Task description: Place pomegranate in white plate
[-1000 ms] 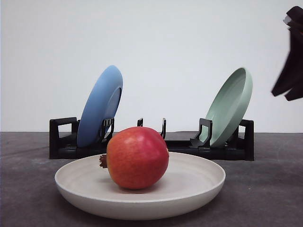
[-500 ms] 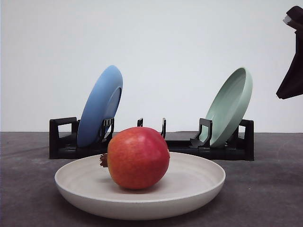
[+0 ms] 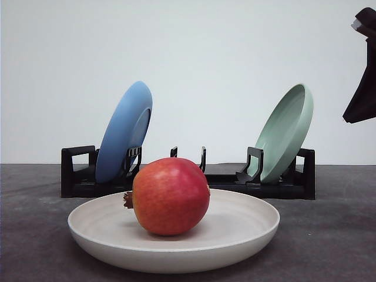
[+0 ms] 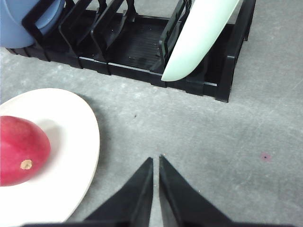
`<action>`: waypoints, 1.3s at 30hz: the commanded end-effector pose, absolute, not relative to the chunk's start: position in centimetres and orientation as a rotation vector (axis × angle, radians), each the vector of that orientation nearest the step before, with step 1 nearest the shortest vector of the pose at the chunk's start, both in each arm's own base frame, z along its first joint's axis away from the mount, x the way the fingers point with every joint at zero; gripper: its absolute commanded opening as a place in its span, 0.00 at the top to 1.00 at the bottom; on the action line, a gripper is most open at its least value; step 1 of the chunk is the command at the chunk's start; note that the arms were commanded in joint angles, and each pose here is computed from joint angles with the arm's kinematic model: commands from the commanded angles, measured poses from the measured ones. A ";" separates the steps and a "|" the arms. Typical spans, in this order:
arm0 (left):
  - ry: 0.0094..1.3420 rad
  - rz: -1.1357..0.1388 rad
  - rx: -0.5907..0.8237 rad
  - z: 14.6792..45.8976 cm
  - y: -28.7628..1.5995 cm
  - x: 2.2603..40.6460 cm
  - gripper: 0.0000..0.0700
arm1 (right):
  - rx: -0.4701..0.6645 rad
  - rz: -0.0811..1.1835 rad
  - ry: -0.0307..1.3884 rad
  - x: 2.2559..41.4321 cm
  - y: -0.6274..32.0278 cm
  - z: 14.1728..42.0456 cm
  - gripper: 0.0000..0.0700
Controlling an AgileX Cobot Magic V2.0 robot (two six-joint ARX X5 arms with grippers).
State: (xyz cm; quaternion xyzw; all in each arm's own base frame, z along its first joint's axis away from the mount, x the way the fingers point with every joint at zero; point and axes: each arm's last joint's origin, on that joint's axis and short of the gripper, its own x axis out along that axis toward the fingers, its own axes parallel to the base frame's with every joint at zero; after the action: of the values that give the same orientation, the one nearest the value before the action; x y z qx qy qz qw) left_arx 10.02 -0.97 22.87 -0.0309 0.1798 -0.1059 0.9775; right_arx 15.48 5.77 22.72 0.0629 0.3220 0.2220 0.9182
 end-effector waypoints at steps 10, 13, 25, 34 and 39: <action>0.230 -0.102 -0.080 17.9 -0.5 8.9 0.97 | 0.134 0.459 0.655 15.6 5.9 22.8 0.98; 0.220 -0.083 -0.087 16.8 -0.4 8.8 0.97 | 0.134 0.459 0.655 15.6 5.9 22.8 0.98; 0.177 -0.079 -0.061 15.0 -0.4 9.6 0.97 | 0.134 0.460 0.652 15.6 5.9 22.9 0.98; 0.177 -0.057 -0.032 15.0 -0.3 9.6 0.97 | 0.135 0.461 0.647 15.6 5.9 22.9 0.98; 0.178 -0.057 -0.033 15.0 -0.3 9.6 0.97 | 0.135 0.462 0.647 15.6 5.9 22.9 0.98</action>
State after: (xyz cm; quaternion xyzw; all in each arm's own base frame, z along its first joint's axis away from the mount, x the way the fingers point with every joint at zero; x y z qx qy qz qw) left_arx 9.50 -0.34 15.35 -0.0218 0.0837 -0.0325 0.9957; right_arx 15.52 5.78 22.77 0.0632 0.3186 0.2226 0.9192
